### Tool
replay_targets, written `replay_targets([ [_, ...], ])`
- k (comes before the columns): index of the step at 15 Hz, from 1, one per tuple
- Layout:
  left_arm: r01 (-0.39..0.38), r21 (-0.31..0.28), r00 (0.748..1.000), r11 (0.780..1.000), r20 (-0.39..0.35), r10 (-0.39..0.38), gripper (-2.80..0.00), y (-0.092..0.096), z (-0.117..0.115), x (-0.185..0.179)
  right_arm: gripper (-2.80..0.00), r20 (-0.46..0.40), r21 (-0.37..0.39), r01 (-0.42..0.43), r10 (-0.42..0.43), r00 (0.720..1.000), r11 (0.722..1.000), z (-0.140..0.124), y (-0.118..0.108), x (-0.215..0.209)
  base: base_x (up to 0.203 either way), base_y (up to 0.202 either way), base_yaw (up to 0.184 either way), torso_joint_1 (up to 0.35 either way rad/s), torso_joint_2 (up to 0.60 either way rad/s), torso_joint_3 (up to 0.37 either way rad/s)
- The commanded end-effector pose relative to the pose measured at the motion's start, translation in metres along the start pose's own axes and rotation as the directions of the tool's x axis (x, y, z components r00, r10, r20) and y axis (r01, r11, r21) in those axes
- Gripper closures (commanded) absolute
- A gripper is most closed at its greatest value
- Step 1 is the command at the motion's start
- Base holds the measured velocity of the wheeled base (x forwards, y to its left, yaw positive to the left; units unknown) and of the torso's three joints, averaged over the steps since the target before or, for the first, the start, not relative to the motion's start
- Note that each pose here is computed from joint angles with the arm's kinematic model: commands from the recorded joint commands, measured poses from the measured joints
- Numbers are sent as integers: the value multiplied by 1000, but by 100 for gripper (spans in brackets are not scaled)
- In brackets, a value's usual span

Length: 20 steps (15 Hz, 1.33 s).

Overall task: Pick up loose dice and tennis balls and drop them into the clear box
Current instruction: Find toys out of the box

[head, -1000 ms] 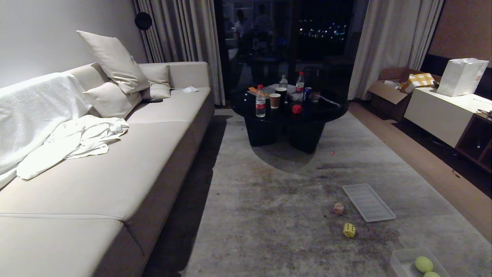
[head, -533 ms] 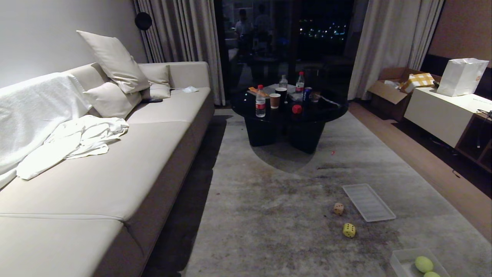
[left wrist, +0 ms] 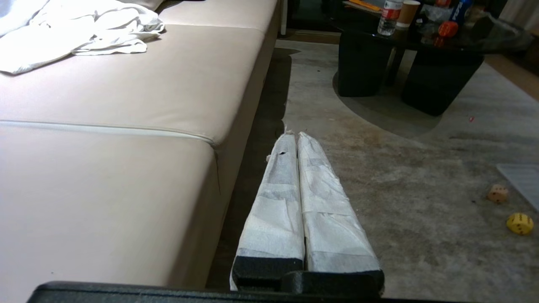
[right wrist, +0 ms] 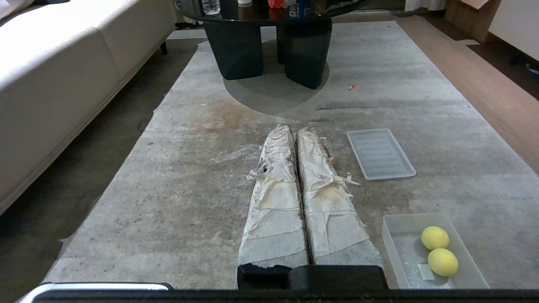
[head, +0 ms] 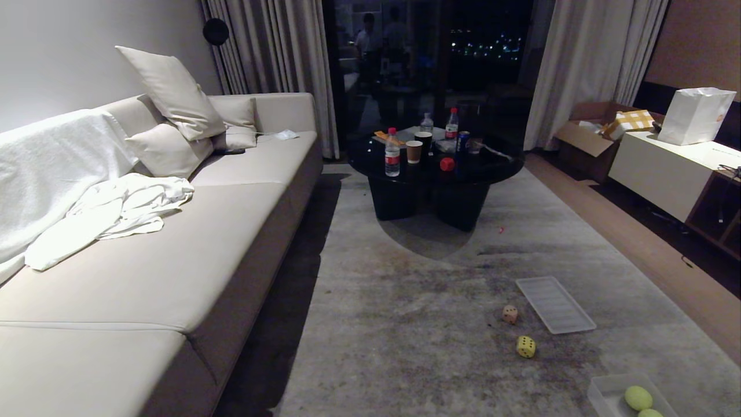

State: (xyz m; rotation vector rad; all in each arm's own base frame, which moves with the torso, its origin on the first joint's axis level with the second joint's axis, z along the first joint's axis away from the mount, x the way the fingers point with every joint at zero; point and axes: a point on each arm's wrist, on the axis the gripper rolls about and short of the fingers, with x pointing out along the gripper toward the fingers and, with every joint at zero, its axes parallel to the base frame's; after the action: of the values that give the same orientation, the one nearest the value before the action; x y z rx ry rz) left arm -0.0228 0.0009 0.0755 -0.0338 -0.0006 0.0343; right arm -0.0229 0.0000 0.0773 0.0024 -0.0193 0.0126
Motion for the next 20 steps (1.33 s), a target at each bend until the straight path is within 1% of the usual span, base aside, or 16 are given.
replay_targets([
  [1,3,22,1000,1000,0,-3,0,0,0,0,0,-10,1,0,0,1000,1000,-3,0,1,0,0,0,0,0,0],
  [10,5,26,1000,1000,0,-5,0,0,0,0,0,-10,1,-1,1,1000,1000,-3,0,1,1,0,-8,1,1,0],
  [17,4,25,1000,1000,0,-4,0,0,0,0,0,-10,1,-1,1,1000,1000,-3,0,1,-1,9,-154,3,1,3],
  [20,4,25,1000,1000,0,-4,0,0,0,0,0,-10,-1,-1,1,1000,1000,-3,0,1,-2,3,-57,4,1,2],
])
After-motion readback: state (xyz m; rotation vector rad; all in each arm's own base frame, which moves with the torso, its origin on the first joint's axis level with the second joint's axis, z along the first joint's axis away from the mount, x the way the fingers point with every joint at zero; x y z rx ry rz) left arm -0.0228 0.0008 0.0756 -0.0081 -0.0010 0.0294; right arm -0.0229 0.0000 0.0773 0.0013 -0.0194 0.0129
